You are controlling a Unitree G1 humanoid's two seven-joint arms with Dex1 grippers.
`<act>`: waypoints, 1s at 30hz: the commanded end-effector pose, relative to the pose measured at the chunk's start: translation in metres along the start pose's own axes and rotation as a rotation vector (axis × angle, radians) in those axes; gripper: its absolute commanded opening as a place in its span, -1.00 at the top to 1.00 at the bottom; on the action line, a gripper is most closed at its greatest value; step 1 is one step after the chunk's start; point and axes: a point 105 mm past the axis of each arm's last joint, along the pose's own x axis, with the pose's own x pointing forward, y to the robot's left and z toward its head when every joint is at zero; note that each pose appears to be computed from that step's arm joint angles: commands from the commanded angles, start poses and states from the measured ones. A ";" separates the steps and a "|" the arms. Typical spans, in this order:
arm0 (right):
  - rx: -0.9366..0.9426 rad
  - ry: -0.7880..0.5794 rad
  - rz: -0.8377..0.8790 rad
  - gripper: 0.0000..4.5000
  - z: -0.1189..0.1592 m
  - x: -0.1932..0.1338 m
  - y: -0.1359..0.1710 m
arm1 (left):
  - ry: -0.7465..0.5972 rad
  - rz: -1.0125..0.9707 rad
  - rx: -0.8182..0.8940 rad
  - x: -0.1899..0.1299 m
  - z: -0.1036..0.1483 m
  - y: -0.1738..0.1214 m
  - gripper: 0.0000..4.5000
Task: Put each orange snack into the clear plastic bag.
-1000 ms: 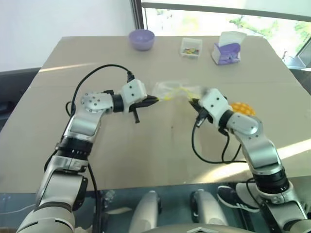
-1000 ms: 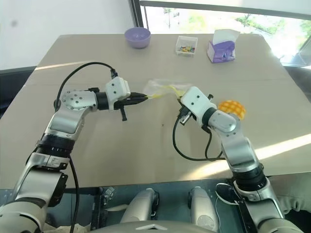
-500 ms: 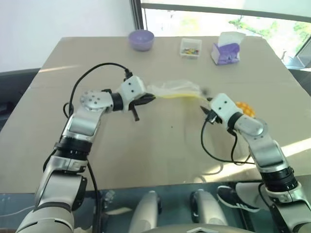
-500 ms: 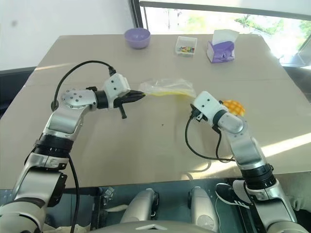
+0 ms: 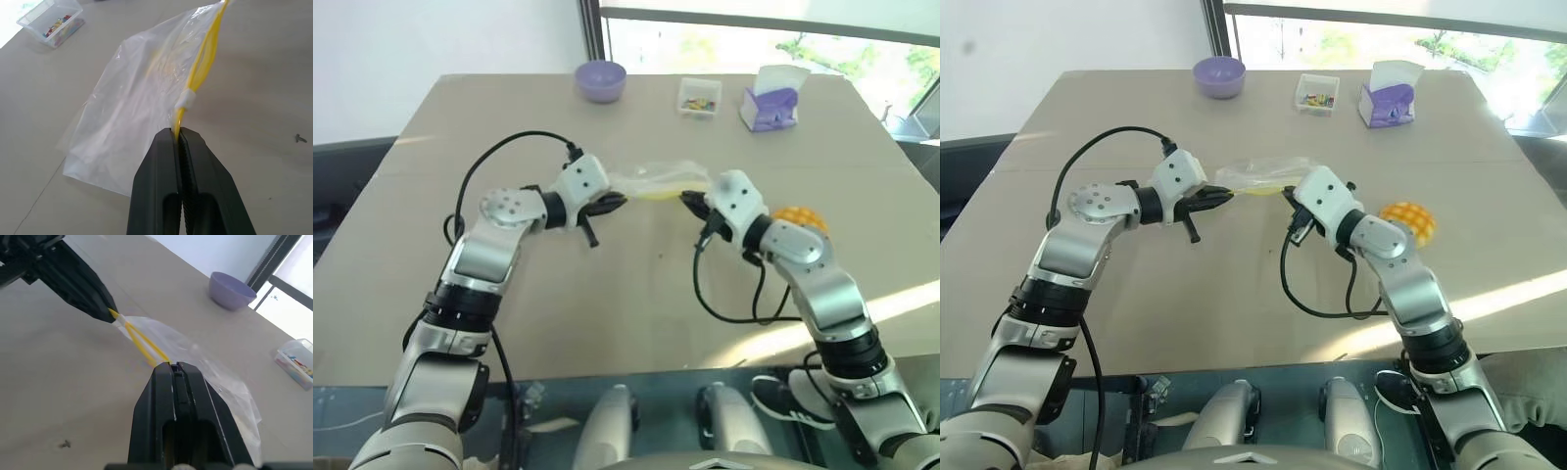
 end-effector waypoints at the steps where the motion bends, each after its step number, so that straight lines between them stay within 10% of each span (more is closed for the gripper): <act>1: -0.037 -0.042 -0.011 0.98 0.012 0.007 0.000 | -0.066 0.033 0.052 -0.003 0.026 0.006 1.00; 30: 0.105 -0.072 0.059 0.98 0.013 0.010 0.013 | -0.055 0.020 0.048 -0.001 0.018 -0.009 1.00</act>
